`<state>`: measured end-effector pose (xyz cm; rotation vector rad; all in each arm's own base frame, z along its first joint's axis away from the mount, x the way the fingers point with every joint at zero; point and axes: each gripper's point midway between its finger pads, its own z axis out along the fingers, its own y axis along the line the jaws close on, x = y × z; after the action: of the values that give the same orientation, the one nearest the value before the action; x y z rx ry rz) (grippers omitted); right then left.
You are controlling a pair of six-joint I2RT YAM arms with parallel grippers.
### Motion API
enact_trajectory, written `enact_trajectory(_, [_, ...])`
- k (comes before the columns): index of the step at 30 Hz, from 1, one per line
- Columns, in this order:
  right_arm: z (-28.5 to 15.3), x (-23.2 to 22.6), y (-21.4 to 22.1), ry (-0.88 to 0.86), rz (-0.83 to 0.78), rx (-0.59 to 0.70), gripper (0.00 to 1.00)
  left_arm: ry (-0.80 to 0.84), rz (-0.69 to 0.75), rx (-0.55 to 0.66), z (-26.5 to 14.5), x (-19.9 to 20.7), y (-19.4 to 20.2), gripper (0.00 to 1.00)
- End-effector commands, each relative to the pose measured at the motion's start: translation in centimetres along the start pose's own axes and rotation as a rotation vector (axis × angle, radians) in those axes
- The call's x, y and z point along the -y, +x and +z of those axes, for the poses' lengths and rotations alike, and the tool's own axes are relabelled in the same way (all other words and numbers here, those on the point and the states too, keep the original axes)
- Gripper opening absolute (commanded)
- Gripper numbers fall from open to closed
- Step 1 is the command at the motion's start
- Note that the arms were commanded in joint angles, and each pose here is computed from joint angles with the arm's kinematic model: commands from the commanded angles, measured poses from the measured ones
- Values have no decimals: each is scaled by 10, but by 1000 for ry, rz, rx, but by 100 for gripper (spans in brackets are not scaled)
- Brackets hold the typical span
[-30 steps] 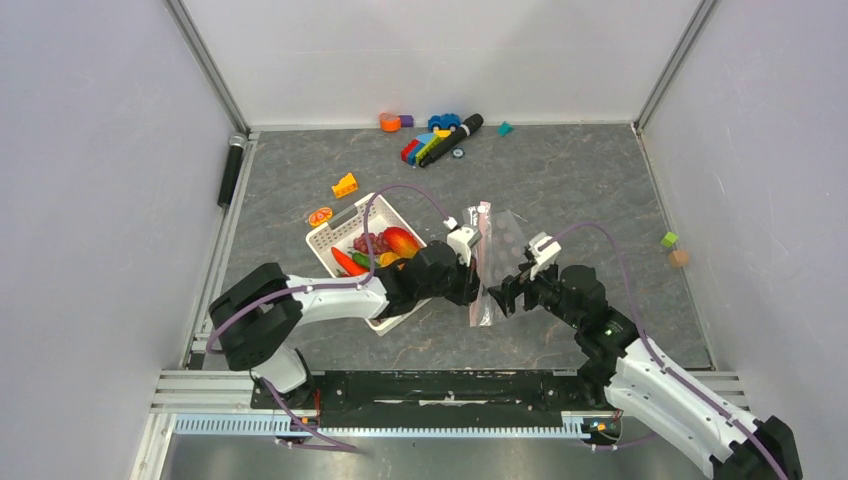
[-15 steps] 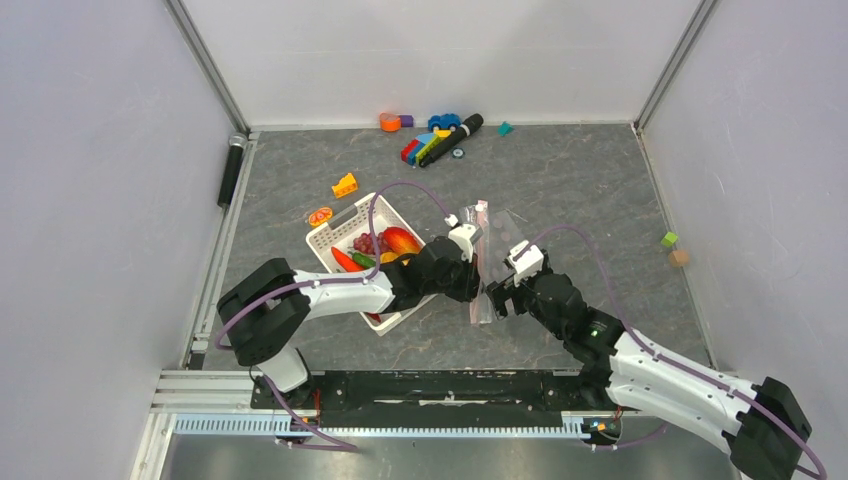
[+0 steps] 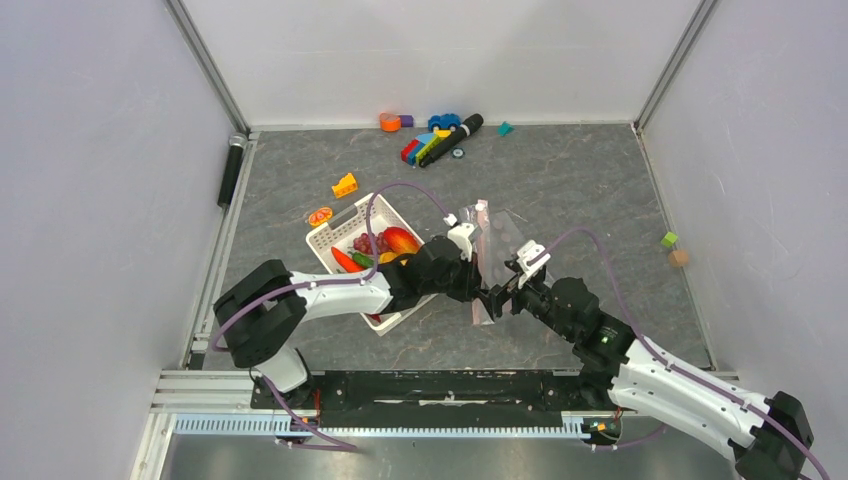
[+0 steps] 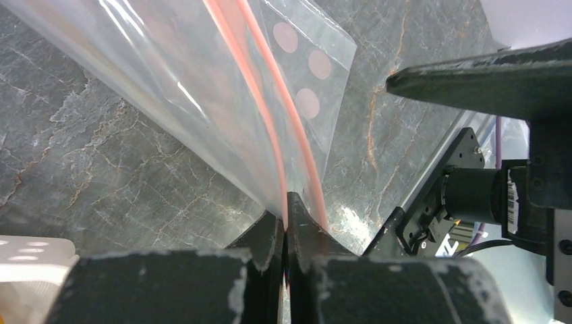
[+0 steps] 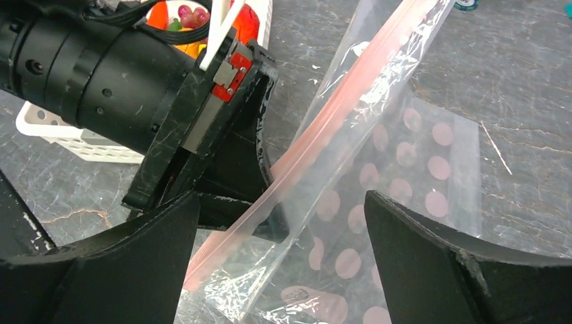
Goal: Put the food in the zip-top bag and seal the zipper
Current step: Open the zipper of the food storage bag.
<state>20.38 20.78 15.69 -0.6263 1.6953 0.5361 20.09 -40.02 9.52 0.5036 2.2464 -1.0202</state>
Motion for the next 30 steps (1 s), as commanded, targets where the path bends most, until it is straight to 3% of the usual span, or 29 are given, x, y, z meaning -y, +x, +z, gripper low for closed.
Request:
enact_trajectory(1, [1, -12, -11, -59, 15, 22, 98, 31, -60, 96, -12, 16, -27, 2])
enact_trajectory(5, [-1, -14, 4, -78, -22, -41, 98, -45, -85, 130, -16, 4, -33, 2])
enact_trajectory(16, [7, -32, 10, -151, -57, -37, 98, -98, -139, 167, -20, -3, -40, 2])
enact_trajectory(24, [6, 14, 13, 127, -2, -5, 98, -38, -172, 150, -17, 8, -37, 2])
enact_trajectory(30, [3, 39, 25, 282, 6, -52, 97, -17, -186, 142, -16, 13, -36, 2])
